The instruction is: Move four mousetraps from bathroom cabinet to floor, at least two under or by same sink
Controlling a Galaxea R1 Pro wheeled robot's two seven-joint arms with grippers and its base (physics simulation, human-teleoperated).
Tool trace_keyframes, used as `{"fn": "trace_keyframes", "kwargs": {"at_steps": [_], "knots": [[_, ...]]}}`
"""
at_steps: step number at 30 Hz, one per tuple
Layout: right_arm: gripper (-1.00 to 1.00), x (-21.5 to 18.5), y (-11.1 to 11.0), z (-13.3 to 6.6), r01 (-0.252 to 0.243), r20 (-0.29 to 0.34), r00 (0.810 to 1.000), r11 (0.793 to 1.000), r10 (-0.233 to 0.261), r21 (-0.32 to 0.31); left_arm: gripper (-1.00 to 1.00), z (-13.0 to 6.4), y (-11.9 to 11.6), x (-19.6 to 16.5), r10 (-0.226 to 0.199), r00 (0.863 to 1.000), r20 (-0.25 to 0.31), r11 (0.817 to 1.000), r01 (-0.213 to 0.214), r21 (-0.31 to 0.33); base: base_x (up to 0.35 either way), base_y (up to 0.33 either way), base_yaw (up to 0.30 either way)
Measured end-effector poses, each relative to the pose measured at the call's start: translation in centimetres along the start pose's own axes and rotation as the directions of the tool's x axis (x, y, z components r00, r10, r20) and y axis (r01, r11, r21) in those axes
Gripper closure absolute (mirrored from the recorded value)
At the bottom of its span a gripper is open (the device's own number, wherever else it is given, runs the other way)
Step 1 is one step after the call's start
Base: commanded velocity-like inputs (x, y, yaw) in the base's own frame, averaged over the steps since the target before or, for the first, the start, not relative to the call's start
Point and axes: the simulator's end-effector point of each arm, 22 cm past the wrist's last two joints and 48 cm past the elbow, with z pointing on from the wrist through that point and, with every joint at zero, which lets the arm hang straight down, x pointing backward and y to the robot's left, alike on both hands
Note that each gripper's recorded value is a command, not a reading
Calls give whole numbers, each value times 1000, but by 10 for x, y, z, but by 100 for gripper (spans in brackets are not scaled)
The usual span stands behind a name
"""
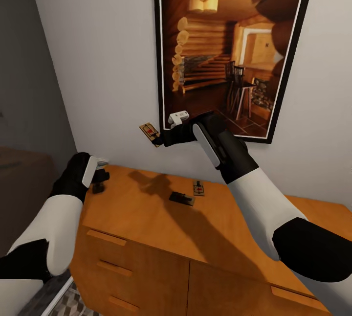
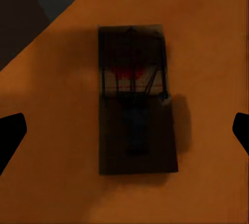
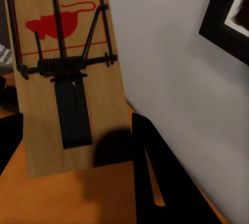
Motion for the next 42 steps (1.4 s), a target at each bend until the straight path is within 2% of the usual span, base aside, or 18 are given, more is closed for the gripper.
{"fn": "trace_keyframes", "kwargs": {"at_steps": [4, 14, 22, 30, 42], "knots": [[100, 0, 0, 0, 0, 0, 1000, 1000, 0, 0, -100, 1, -11, -5, 14, 999, -37, 1000, -14, 14, 0, 0, 0], [100, 0, 0, 0, 0, 1, 1000, 1000, 0, 0, -100, 0, -20, -5, 28, 998, -62, 999, -27, 23, 0, 0, 0], [100, 0, 0, 0, -1, 0, 1000, 1000, 1, 0, -100, 4, -15, -2, 29, 997, -75, 1000, -28, 14, 0, 0, 0], [100, 0, 0, 0, -1, 0, 1000, 1000, 1, 0, -100, 9, -13, 5, 41, 992, -119, 999, -40, 9, 0, 0, 0], [100, 0, 0, 0, -1, 0, 1000, 1000, 1, 0, -100, -1, -19, -11, 45, 992, -121, 999, -44, 16, 0, 0, 0]]}}
